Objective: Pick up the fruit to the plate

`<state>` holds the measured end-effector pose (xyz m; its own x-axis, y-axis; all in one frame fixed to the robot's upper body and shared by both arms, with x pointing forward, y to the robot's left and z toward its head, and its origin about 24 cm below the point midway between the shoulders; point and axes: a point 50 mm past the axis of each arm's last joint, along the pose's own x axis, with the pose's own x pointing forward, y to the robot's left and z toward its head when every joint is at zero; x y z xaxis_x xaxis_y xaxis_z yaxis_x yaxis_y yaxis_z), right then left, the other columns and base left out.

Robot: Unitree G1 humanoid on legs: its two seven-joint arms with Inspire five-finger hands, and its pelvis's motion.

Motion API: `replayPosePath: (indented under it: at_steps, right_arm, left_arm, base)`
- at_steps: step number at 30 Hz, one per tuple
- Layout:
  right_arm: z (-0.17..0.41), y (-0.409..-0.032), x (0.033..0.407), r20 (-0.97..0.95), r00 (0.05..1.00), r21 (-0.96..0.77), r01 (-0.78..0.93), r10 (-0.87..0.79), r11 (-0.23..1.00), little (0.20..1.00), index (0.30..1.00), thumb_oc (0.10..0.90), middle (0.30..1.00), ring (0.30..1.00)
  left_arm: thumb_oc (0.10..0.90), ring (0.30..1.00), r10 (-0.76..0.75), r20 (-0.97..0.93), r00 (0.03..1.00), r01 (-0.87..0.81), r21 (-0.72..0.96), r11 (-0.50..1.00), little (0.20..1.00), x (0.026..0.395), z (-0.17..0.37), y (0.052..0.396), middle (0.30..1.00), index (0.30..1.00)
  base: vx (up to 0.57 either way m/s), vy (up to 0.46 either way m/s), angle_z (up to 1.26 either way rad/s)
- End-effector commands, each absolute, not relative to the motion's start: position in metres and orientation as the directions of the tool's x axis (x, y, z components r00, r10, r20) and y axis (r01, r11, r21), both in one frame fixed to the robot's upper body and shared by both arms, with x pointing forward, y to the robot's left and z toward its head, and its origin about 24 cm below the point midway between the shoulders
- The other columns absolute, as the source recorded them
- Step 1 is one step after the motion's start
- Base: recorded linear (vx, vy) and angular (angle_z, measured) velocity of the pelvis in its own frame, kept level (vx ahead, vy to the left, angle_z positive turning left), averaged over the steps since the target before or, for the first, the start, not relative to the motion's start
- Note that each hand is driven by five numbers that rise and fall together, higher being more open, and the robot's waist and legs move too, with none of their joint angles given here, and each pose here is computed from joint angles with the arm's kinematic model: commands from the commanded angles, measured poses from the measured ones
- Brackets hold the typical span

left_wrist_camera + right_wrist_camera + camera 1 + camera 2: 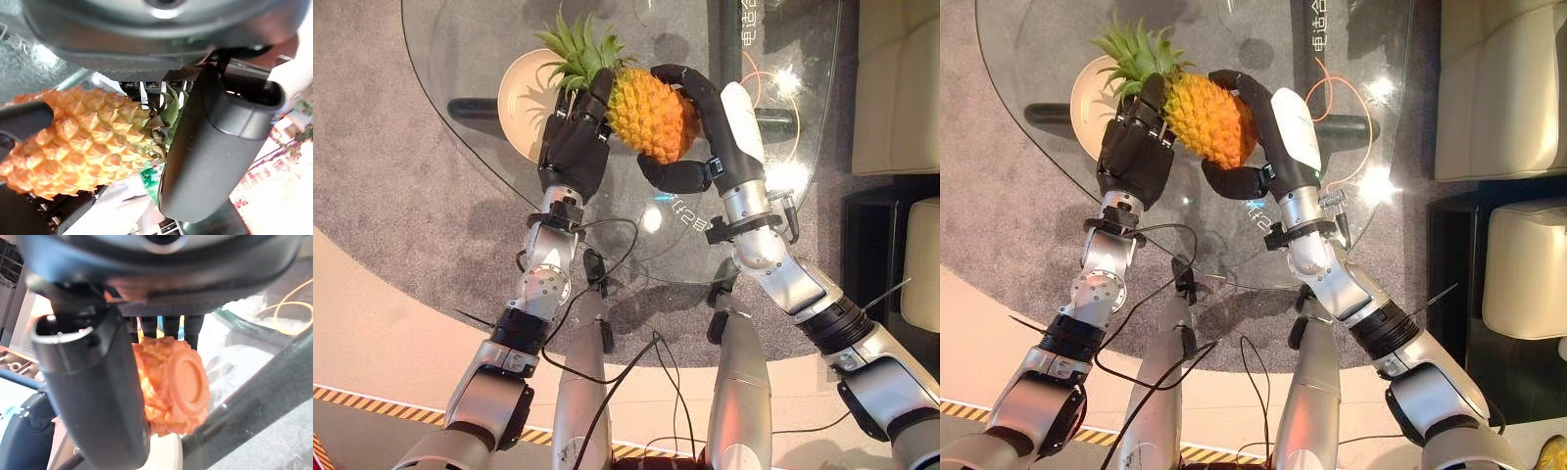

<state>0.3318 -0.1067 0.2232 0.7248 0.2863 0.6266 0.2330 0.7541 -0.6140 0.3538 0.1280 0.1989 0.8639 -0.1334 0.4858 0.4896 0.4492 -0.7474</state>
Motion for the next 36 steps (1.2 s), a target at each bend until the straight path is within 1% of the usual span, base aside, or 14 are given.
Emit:
replayPosePath:
  at_steps: [1,8,14,15,16,17,18,36]
  right_arm:
    - [0.285,-0.069,0.289,0.802,0.36,-0.577,0.257,0.477,0.776,0.2,0.3,0.1,0.3,0.3]
    - [0.289,-0.064,0.285,0.789,0.305,-0.611,0.294,0.533,0.736,0.2,0.3,0.1,0.3,0.3]
    - [0.29,-0.062,0.281,0.769,0.274,-0.639,0.298,0.577,0.709,0.2,0.3,0.1,0.3,0.3]
    - [0.29,-0.061,0.281,0.766,0.272,-0.642,0.298,0.583,0.706,0.2,0.3,0.1,0.3,0.3]
    - [0.29,-0.061,0.281,0.763,0.269,-0.646,0.298,0.588,0.703,0.2,0.3,0.1,0.3,0.3]
    - [0.29,-0.061,0.281,0.761,0.267,-0.648,0.297,0.591,0.701,0.2,0.3,0.1,0.3,0.3]
    - [0.29,-0.061,0.28,0.759,0.266,-0.65,0.295,0.594,0.7,0.2,0.3,0.1,0.3,0.3]
    - [0.291,-0.065,0.284,0.779,0.275,-0.627,0.302,0.564,0.718,0.2,0.3,0.1,0.3,0.3]
  left_arm:
    - [0.8,0.9,-0.118,0.739,0.663,0.718,-0.584,0.378,0.9,0.33,0.265,0.121,0.9,0.9]
    - [0.8,0.9,-0.046,0.743,0.668,0.703,-0.61,0.365,0.9,0.329,0.266,0.127,0.9,0.9]
    - [0.8,0.9,-0.037,0.752,0.659,0.71,-0.605,0.361,0.9,0.326,0.267,0.128,0.9,0.9]
    - [0.712,0.825,-0.031,0.757,0.653,0.713,-0.6,0.363,0.812,0.325,0.268,0.128,0.825,0.825]
    - [0.347,0.512,-0.02,0.76,0.649,0.712,-0.598,0.368,0.447,0.325,0.269,0.129,0.512,0.512]
    - [0.215,0.399,-0.016,0.762,0.648,0.712,-0.598,0.368,0.315,0.324,0.27,0.129,0.399,0.399]
    - [0.1,0.3,-0.01,0.767,0.642,0.714,-0.593,0.371,0.2,0.324,0.27,0.129,0.3,0.3]
    - [0.1,0.3,0.091,0.804,0.587,0.695,-0.559,0.452,0.2,0.318,0.28,0.141,0.3,0.3]
  base:
    - [0.0,0.0,0.0]
    - [0.0,0.0,0.0]
    - [0.0,0.0,0.0]
    - [0.0,0.0,0.0]
    - [0.0,0.0,0.0]
    - [0.0,0.0,0.0]
    - [0.0,0.0,0.0]
    - [0.0,0.0,0.0]
